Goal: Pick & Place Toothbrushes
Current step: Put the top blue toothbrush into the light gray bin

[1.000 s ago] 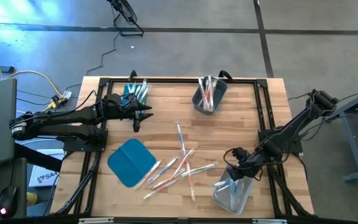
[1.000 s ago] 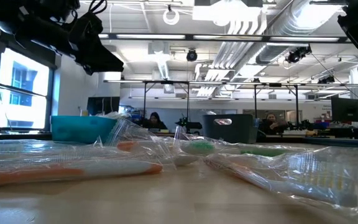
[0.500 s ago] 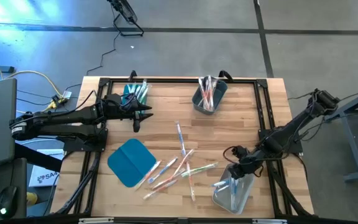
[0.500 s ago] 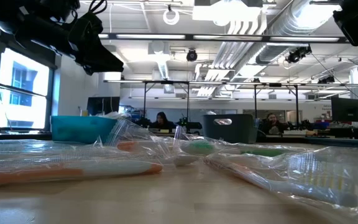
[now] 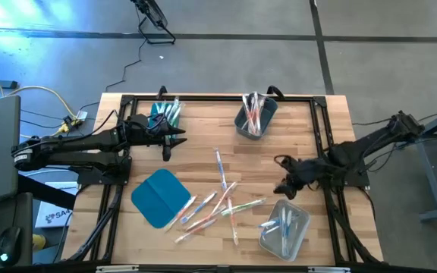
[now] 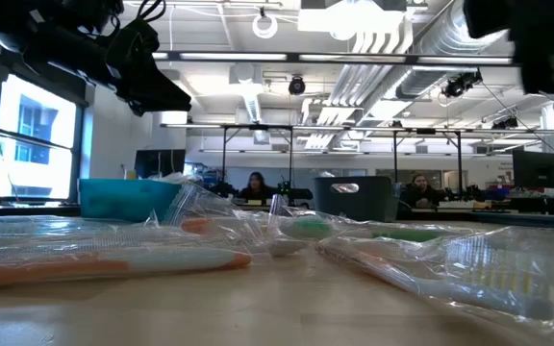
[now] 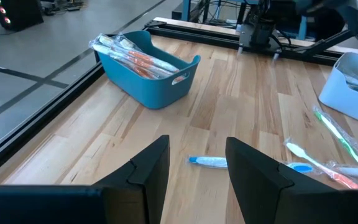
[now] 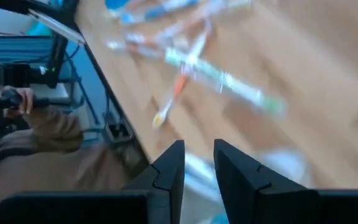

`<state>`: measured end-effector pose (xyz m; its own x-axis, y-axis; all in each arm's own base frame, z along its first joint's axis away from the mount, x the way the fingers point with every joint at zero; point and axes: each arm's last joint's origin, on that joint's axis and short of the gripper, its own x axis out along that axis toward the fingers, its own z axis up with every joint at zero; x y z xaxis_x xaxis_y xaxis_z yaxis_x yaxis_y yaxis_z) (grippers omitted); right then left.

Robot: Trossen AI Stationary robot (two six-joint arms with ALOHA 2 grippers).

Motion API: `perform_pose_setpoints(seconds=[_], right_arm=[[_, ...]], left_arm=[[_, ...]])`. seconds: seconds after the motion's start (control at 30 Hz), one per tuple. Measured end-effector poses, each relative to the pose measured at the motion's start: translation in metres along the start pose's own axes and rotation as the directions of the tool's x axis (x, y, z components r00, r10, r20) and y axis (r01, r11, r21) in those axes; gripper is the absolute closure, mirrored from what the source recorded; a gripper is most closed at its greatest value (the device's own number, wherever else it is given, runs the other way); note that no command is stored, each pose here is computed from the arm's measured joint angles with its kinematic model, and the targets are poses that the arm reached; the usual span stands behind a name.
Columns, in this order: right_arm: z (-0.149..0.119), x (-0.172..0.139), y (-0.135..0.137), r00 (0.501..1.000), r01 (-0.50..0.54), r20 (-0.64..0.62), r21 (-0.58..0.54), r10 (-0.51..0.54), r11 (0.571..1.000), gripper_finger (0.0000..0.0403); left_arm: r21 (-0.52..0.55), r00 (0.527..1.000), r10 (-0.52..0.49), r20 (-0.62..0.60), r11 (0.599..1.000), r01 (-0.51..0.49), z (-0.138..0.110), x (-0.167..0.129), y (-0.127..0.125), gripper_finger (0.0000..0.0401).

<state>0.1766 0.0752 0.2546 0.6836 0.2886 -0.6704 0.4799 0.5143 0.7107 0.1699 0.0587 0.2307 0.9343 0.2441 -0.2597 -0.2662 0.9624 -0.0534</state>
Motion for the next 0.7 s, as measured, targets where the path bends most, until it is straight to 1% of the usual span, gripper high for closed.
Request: perform_pose_setpoints(seconds=[0.13,0.23,0.33,0.43,0.5,0.63,0.7], right_arm=[[0.021,-0.008,-0.005,0.995,-0.001,0.095,-0.151,0.016,0.988,0.0326],[0.038,-0.013,-0.01,0.986,0.018,0.168,-0.213,0.019,0.977,0.0329],[0.054,-0.017,-0.013,0.979,-0.002,0.196,-0.29,0.061,0.957,0.0332],[0.069,-0.021,-0.014,0.967,-0.031,0.22,-0.394,0.128,0.918,0.0334],[0.078,-0.022,-0.014,0.956,-0.03,0.245,-0.459,0.159,0.888,0.0335],[0.093,-0.027,-0.018,0.938,0.006,0.291,-0.56,0.19,0.829,0.0335],[0.099,-0.029,-0.023,0.933,0.044,0.315,-0.575,0.172,0.817,0.0335]], left_arm=[[0.0,1.0,0.0,-0.001,1.0,0.0,0.0,0.0,0.0,0.0247],[0.0,1.0,0.0,-0.001,1.0,0.0,0.0,0.0,0.0,0.0247],[0.0,1.0,0.0,-0.001,1.0,0.0,0.0,0.0,0.0,0.0247],[0.0,1.0,0.0,-0.001,1.0,0.0,0.0,0.0,0.0,0.0247],[0.0,1.0,0.0,-0.002,1.0,0.0,0.0,0.0,0.0,0.0247],[0.0,1.0,0.0,-0.001,1.0,0.0,0.0,0.0,0.0,0.0247],[0.0,1.0,0.0,-0.001,1.0,0.0,0.0,0.0,0.0,0.0247]])
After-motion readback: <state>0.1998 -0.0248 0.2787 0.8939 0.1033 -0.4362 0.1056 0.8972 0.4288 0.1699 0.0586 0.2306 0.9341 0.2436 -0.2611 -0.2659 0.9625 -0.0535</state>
